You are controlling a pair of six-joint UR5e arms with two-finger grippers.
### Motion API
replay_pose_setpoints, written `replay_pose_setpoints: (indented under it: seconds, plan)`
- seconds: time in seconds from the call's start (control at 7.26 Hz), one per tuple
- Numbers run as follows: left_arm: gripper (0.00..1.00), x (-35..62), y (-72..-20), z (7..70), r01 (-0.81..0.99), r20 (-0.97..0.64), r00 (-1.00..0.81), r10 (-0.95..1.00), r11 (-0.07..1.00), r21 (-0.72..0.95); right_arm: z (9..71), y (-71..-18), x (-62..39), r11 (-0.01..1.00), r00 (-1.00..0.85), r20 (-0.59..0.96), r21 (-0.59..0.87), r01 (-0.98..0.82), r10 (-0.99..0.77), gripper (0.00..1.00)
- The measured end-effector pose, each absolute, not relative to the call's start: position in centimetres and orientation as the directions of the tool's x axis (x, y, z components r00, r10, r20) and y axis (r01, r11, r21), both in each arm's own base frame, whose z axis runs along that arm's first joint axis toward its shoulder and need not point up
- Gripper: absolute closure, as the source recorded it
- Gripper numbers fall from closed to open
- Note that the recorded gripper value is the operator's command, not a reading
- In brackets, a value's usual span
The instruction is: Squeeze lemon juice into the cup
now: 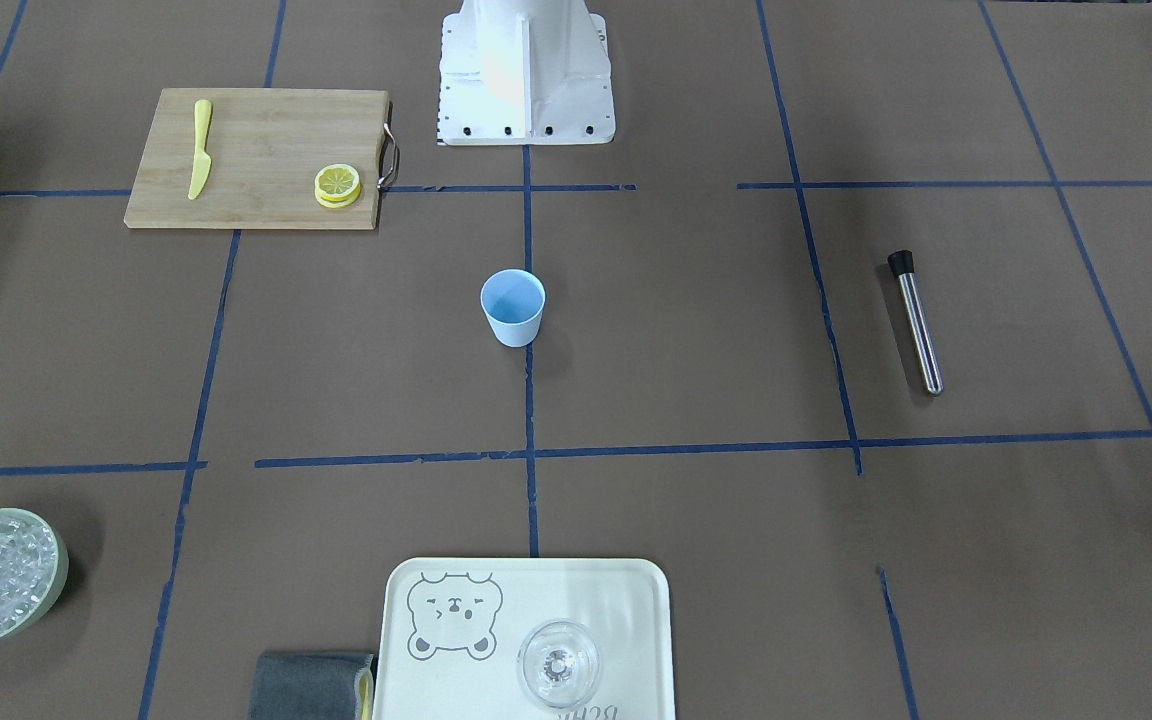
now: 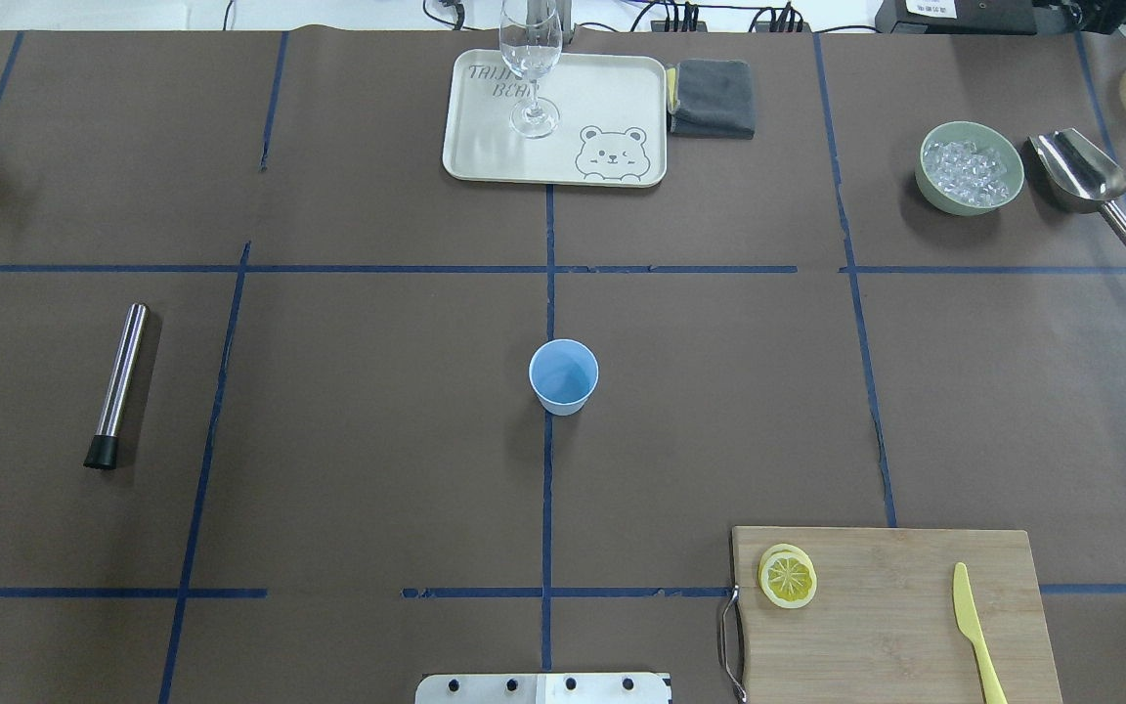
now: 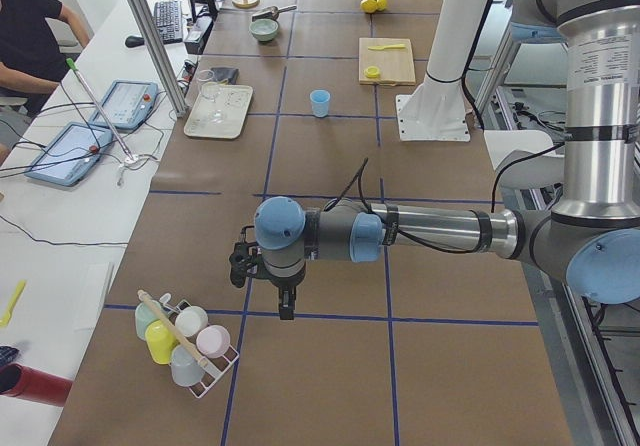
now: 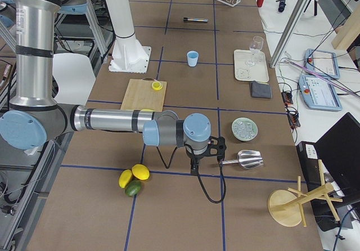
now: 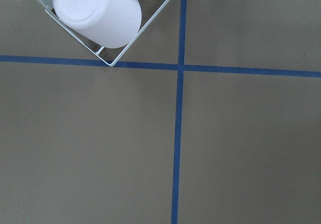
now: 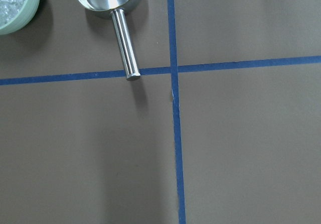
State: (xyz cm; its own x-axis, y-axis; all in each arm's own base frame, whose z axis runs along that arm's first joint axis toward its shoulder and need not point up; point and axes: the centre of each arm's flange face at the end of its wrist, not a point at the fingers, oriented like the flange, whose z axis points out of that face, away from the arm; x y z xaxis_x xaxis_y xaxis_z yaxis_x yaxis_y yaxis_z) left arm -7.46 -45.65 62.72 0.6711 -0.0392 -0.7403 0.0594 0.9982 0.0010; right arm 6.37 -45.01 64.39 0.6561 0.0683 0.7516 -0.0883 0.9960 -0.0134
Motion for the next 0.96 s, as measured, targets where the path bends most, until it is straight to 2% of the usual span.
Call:
replay_pose_setpoints:
  seconds: [0.41, 0.96]
  plan:
    - [0.00, -7.5, -46.1, 62.2, 0.059, -0.736, 0.676, -0.029, 0.998, 0.016, 63.1, -45.6, 6.4, 0.996, 0.659, 0.751, 0.020, -0.087, 0.042, 0.00]
    - [0.00, -7.4, -48.6, 58.2, 0.060, -0.735, 0.678, 0.028, 0.994, 0.094, 57.4, -49.5, 4.8, 0.993, 0.626, 0.779, 0.077, -0.093, -0.002, 0.00]
